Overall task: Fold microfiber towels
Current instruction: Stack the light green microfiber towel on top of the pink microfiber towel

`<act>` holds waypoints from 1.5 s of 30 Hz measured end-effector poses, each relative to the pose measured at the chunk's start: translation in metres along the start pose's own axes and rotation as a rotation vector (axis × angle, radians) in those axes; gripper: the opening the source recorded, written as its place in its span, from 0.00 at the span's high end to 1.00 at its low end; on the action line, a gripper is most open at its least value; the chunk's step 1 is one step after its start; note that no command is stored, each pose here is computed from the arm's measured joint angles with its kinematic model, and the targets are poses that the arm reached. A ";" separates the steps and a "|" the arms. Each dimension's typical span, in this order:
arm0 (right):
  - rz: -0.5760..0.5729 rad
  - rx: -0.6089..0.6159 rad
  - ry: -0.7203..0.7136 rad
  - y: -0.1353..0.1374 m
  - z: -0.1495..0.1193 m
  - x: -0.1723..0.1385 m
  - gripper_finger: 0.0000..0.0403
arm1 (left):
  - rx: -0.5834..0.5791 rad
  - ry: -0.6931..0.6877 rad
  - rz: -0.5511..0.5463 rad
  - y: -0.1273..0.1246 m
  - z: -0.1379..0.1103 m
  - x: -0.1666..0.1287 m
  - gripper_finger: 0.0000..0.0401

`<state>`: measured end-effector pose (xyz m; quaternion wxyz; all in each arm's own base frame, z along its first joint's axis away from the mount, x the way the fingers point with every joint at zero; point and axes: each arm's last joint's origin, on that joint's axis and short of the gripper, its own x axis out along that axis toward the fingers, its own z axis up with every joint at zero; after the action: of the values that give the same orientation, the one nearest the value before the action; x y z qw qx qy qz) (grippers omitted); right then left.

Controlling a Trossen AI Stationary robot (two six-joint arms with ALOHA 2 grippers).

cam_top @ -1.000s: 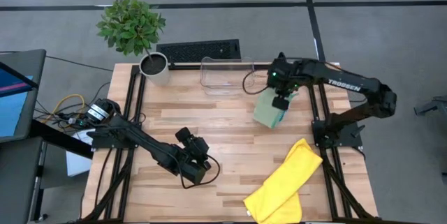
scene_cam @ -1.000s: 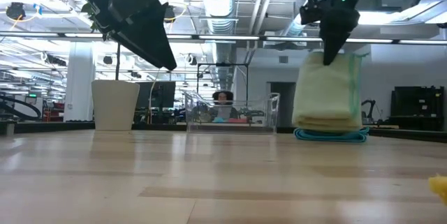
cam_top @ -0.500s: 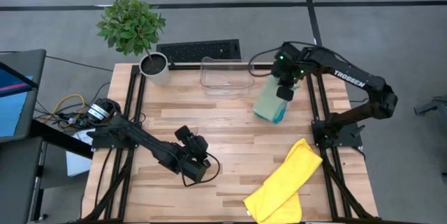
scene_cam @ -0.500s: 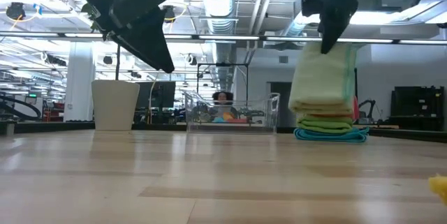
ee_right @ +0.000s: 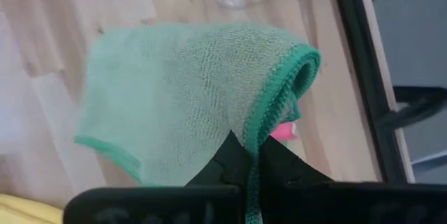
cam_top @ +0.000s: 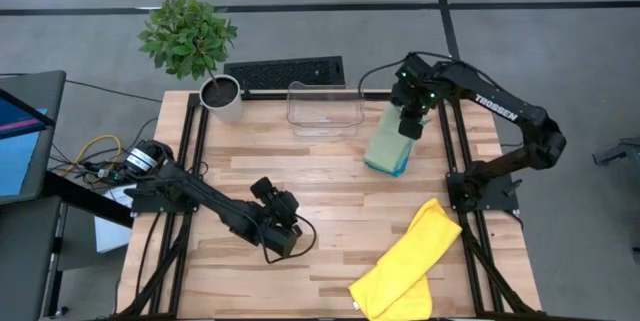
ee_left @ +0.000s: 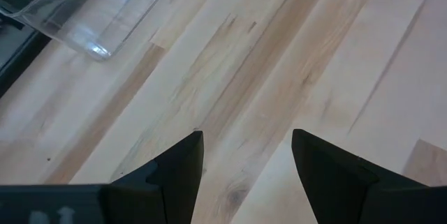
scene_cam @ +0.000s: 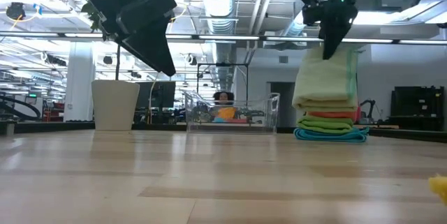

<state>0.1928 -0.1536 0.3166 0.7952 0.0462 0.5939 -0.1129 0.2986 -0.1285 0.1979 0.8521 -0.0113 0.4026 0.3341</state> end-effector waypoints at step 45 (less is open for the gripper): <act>-0.071 0.245 -0.406 -0.020 -0.004 -0.004 0.48 | -0.002 0.005 -0.004 0.000 0.000 0.000 0.47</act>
<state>0.1832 -0.1717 0.3203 0.8824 0.0978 0.4048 -0.2191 0.2986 -0.1287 0.1978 0.8519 -0.0138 0.4041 0.3328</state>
